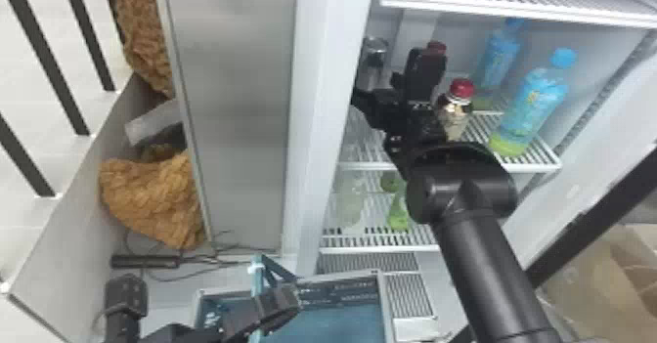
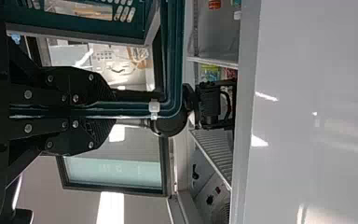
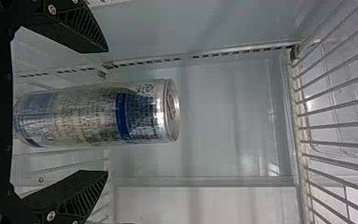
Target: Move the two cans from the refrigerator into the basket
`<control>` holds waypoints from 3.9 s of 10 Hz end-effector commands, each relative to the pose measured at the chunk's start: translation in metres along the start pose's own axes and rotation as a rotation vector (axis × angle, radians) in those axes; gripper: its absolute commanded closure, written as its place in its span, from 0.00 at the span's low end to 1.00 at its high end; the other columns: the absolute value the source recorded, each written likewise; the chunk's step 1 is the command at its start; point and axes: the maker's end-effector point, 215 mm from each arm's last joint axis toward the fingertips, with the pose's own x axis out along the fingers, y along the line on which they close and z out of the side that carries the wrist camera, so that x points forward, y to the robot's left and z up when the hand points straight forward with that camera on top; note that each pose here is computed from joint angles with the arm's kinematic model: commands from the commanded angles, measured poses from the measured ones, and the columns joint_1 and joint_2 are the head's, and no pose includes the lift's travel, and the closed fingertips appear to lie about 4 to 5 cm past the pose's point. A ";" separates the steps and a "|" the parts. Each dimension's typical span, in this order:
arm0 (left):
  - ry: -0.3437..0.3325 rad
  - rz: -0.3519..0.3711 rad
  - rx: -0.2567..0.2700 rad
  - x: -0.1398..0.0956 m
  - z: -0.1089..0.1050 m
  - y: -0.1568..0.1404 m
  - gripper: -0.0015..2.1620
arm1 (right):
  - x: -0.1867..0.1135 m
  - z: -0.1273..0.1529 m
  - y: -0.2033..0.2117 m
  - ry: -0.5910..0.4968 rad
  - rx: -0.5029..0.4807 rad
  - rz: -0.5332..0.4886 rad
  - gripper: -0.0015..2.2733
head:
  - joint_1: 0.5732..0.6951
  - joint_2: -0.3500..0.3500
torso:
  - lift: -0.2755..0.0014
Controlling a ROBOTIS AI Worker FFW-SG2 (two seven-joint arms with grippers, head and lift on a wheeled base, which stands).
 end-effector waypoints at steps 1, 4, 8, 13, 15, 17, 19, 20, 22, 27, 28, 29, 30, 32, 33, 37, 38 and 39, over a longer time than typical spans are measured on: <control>-0.001 0.001 0.001 -0.001 0.001 0.000 0.55 | 0.008 0.001 0.002 0.006 -0.009 0.004 0.05 | 1.00 0.26 | 0.88; -0.001 0.003 0.001 -0.001 0.001 0.000 0.55 | 0.018 -0.005 0.004 0.035 -0.019 0.015 0.32 | 1.00 0.27 | 0.88; 0.002 0.001 0.002 0.000 0.001 -0.001 0.55 | 0.015 0.001 0.013 0.016 -0.050 0.030 0.56 | 1.00 0.28 | 0.88; 0.002 0.000 -0.001 0.000 -0.001 0.000 0.55 | -0.037 0.014 0.023 -0.007 -0.078 0.014 0.56 | 1.00 0.28 | 0.88; 0.006 0.001 -0.003 0.001 -0.002 0.000 0.55 | -0.057 0.017 0.029 -0.006 -0.068 0.026 0.56 | 1.00 0.28 | 0.88; 0.004 0.002 -0.004 0.000 -0.002 0.001 0.55 | -0.079 0.012 0.037 0.012 -0.046 0.038 0.56 | 1.00 0.28 | 0.88; 0.002 -0.001 -0.007 0.000 -0.003 0.001 0.55 | -0.101 0.014 0.046 0.011 -0.034 0.059 0.56 | 1.00 0.28 | 0.88; 0.001 -0.002 -0.007 0.001 -0.003 0.001 0.55 | -0.113 0.018 0.044 0.003 -0.033 0.054 0.56 | 1.00 0.28 | 0.88; 0.001 -0.002 -0.009 0.000 -0.004 0.001 0.55 | -0.141 0.027 0.034 0.001 -0.032 0.026 0.56 | 1.00 0.27 | 0.88; -0.001 -0.003 -0.012 0.000 -0.005 0.002 0.55 | -0.205 0.028 0.031 0.033 -0.005 0.027 0.56 | 1.00 0.20 | 0.88; -0.002 -0.003 -0.014 0.000 -0.005 0.002 0.55 | -0.220 0.028 0.031 0.042 0.000 0.029 0.56 | 1.00 0.19 | 0.88; -0.004 -0.003 -0.013 0.000 -0.005 0.002 0.55 | -0.237 0.028 0.033 0.050 0.013 0.034 0.56 | 1.00 0.19 | 0.88; -0.004 -0.002 -0.016 -0.001 -0.006 0.003 0.55 | -0.254 0.028 0.033 0.068 0.016 0.033 0.56 | 1.00 0.18 | 0.88; -0.006 -0.002 -0.012 0.000 -0.004 0.002 0.55 | -0.289 0.030 0.052 0.102 0.037 0.078 0.56 | 1.00 0.17 | 0.88; -0.005 -0.003 -0.010 0.000 -0.003 0.002 0.55 | -0.305 0.026 0.064 0.130 0.056 0.113 0.56 | 1.00 0.17 | 0.88; -0.027 -0.002 0.000 -0.002 0.002 0.002 0.55 | -0.359 -0.026 0.105 0.316 0.160 0.226 0.56 | 1.00 0.22 | 0.88; -0.025 -0.002 -0.001 -0.002 0.001 0.002 0.55 | -0.371 -0.042 0.117 0.371 0.182 0.267 0.56 | 1.00 0.24 | 0.88; -0.025 -0.002 -0.001 -0.002 0.001 0.002 0.55 | -0.385 -0.052 0.124 0.419 0.182 0.288 0.56 | 1.00 0.27 | 0.88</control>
